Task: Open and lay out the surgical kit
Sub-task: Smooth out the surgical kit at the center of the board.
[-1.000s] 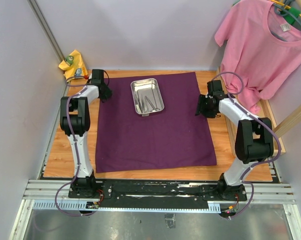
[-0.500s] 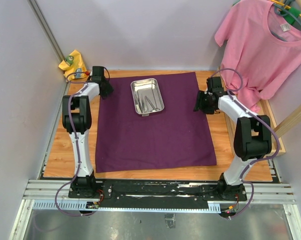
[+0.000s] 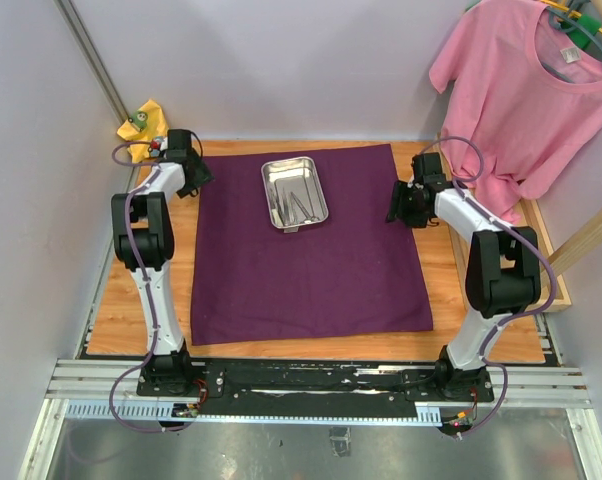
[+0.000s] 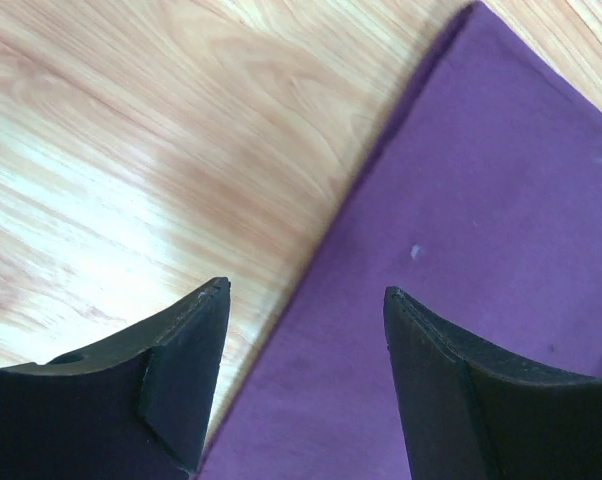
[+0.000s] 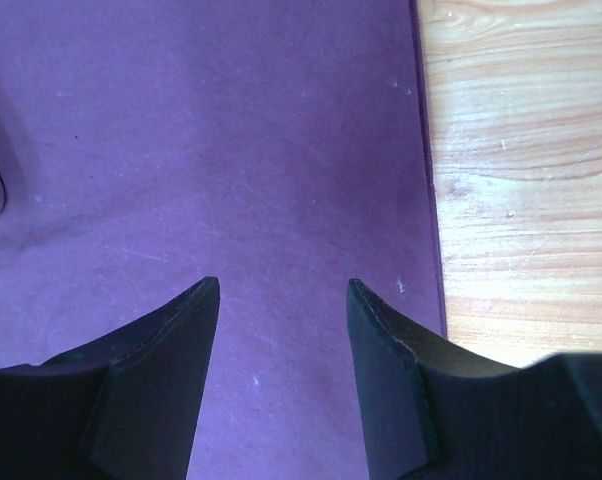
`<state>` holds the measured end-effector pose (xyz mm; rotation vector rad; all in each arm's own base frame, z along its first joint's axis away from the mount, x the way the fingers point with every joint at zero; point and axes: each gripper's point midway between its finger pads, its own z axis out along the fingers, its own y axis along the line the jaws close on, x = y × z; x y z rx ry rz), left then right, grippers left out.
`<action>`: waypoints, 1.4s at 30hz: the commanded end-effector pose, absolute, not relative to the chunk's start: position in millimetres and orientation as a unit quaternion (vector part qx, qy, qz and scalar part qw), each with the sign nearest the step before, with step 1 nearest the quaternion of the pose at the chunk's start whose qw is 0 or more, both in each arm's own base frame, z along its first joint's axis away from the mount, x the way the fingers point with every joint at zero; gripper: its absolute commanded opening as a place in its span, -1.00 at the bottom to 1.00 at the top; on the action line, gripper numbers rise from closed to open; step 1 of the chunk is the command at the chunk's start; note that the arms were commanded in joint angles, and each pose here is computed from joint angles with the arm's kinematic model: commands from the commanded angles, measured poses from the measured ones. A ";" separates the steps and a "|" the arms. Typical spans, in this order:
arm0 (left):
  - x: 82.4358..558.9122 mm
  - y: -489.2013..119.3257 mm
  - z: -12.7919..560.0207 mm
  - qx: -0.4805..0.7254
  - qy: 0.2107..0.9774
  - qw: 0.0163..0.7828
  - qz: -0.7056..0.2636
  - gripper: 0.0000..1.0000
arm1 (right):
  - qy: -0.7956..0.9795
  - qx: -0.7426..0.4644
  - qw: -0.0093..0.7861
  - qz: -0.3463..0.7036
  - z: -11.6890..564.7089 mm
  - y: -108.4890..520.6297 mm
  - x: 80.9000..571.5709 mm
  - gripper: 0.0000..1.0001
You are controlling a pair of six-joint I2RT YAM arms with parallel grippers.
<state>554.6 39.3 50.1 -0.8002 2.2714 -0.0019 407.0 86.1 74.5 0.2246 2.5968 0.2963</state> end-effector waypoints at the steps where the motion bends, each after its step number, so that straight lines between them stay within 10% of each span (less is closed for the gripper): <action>1: 560.8 53.2 37.6 -0.309 0.885 0.347 0.020 0.33 | 0.956 0.086 0.261 0.108 78.3 79.7 415.7 0.11; 10: 569.8 45.1 18.4 -0.299 0.891 0.343 0.000 0.10 | 0.954 0.086 0.265 0.109 81.8 79.7 416.5 0.11; 22: 585.3 38.4 11.0 -0.295 0.890 0.349 -0.021 -0.99 | 0.956 0.086 0.260 0.103 77.3 77.8 414.1 0.11; 42: 627.3 30.8 27.7 -0.281 0.882 0.373 -0.055 -1.00 | 0.950 0.079 0.266 0.141 77.1 97.5 423.5 0.11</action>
